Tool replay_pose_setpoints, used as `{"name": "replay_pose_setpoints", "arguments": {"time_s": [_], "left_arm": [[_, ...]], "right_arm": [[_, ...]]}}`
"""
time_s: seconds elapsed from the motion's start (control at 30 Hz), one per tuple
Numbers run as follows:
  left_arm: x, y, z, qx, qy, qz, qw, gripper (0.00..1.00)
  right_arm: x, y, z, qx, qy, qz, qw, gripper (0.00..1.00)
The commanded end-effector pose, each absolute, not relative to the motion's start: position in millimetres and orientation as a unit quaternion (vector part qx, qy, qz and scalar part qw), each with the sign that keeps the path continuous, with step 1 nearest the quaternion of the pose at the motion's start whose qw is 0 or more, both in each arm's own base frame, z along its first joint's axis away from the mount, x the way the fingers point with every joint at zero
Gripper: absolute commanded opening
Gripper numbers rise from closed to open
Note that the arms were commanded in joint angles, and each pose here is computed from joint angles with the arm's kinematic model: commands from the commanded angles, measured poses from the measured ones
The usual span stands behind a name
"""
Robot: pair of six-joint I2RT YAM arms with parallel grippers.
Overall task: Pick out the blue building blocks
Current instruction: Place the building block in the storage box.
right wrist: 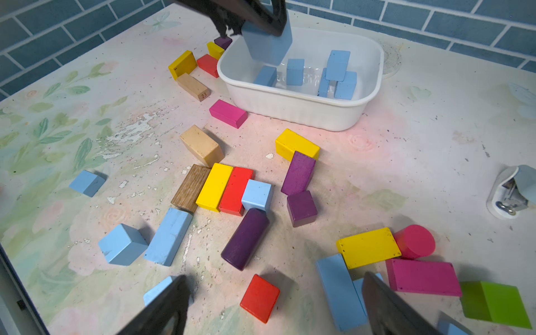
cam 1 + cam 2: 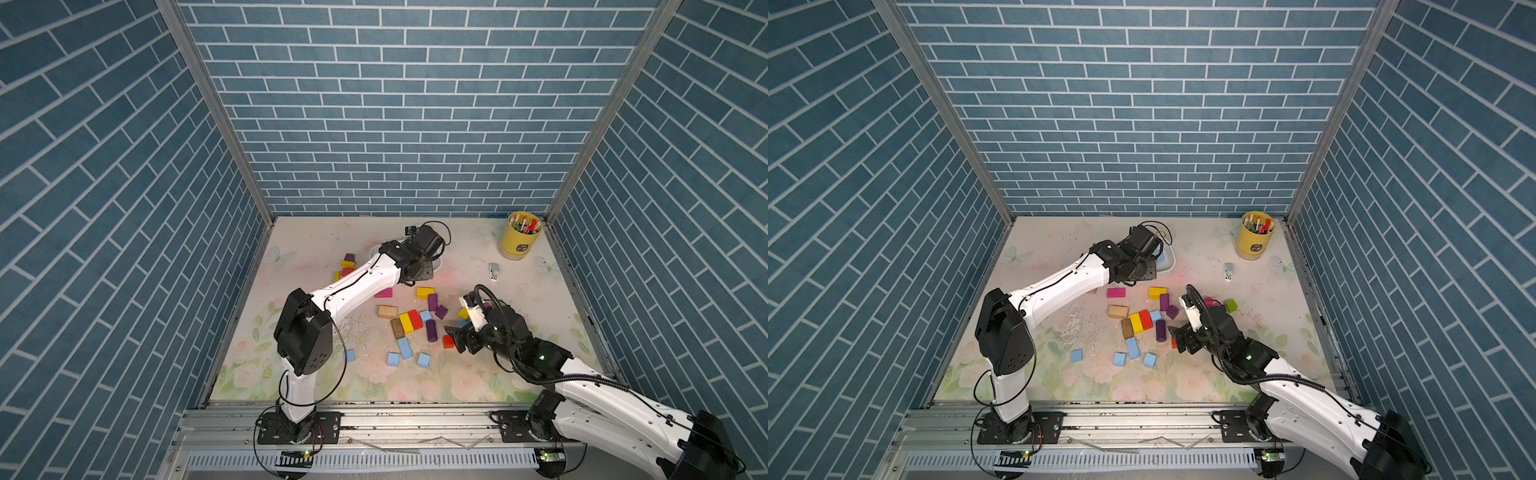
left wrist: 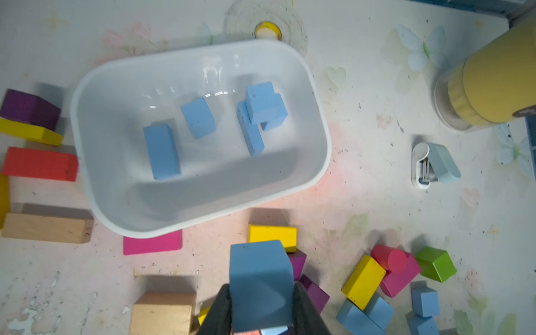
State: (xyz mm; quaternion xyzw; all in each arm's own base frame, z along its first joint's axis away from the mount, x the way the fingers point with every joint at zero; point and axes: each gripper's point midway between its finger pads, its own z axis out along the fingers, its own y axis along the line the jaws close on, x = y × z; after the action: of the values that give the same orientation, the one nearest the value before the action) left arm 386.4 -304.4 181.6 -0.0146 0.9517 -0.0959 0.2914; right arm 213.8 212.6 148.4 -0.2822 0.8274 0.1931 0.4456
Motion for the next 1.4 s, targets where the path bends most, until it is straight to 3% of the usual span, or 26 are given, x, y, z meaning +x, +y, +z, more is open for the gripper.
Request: {"name": "replay_pose_setpoints", "arguments": {"time_s": [0.0, 0.4, 0.93, 1.2, 1.37], "left_arm": [[399.1, -278.9, 179.8, -0.012, 0.956, -0.052, 0.287, 0.16], [451.3, -244.8, 156.9, -0.048, 0.959, -0.018, 0.277, 0.15], [503.5, -216.5, 84.2, -0.102, 0.969, 0.001, 0.225, 0.17], [516.3, -218.3, 60.2, -0.113, 0.972, -0.011, 0.207, 0.24], [520.0, -219.1, 55.0, -0.115, 0.972, -0.015, 0.203, 0.34]], "right_arm": [[212.9, 211.9, 155.0, -0.289, 0.815, 0.196, 0.461, 0.92], [210.4, 208.8, 157.4, -0.283, 0.814, 0.201, 0.465, 0.92], [209.7, 207.9, 158.6, -0.278, 0.816, 0.203, 0.464, 0.93], [209.8, 207.9, 159.2, -0.276, 0.817, 0.204, 0.463, 0.93], [209.3, 207.4, 158.6, -0.275, 0.818, 0.204, 0.463, 0.93]]}}
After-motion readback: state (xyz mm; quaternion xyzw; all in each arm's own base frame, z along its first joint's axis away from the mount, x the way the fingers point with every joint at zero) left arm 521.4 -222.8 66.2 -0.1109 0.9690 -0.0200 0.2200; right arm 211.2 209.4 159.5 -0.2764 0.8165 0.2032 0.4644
